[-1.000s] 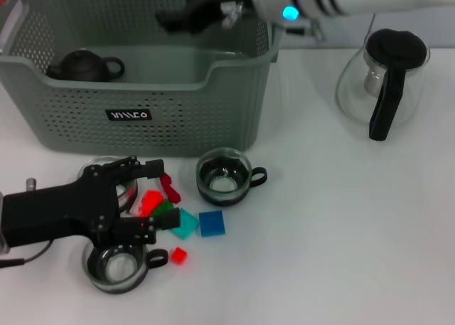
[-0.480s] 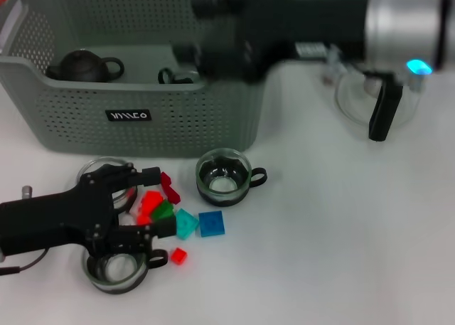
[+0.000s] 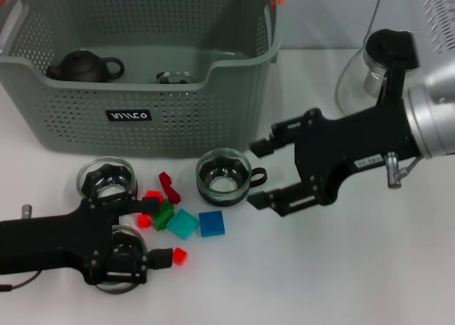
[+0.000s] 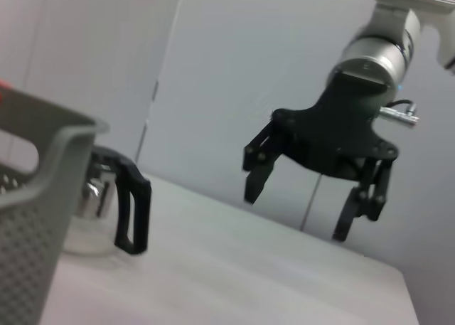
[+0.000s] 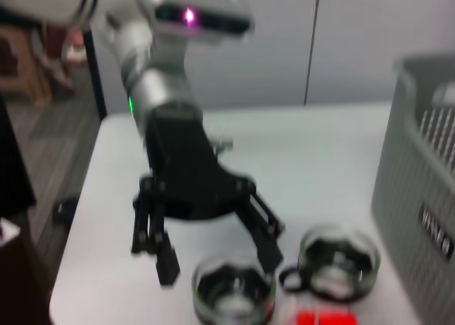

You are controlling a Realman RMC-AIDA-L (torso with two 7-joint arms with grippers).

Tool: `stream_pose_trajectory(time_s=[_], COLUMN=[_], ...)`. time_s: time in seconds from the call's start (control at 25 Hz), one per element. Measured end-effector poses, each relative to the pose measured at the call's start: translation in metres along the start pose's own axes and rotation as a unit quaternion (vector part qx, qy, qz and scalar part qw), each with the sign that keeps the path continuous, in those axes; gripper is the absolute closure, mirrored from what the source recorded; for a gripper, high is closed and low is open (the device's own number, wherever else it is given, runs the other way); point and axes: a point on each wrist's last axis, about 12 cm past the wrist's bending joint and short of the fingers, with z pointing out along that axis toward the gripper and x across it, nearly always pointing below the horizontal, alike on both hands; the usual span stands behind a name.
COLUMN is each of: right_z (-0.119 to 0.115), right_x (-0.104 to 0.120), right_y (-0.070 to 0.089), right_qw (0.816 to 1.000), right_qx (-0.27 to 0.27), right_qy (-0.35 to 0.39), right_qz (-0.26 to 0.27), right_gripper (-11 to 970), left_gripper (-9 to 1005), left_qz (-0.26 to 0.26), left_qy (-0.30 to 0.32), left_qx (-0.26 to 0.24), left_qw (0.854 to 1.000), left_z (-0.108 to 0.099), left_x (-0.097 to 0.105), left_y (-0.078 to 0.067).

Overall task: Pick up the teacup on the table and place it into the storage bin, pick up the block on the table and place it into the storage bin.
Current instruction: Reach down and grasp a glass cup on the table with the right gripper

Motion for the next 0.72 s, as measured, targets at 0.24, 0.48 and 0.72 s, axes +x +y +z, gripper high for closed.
stream_pose_trajectory(time_s=[0.24, 0.48, 0.72], right_z=[0.023, 0.057, 0.084], right_x=[0.001, -0.001, -0.007], right_y=[-0.004, -0.017, -0.025], right_qw=[0.998, 0.992, 0.987], right_qx=[-0.023, -0.022, -0.013], right_qy=[0.066, 0.126, 0.156], right_qz=[-0.005, -0.015, -0.043], right_gripper=[194, 193, 193], left_gripper=[54, 53, 52], left_qz=[0.001, 0.001, 0.001], left_qy=[0.017, 0.017, 0.013], left_qx=[0.013, 0.015, 0.015], left_qw=[1.0, 1.0, 1.0], left_z=[0.003, 0.004, 0.005], left_x=[0.0, 0.0, 0.0], left_y=[0.0, 0.0, 0.0])
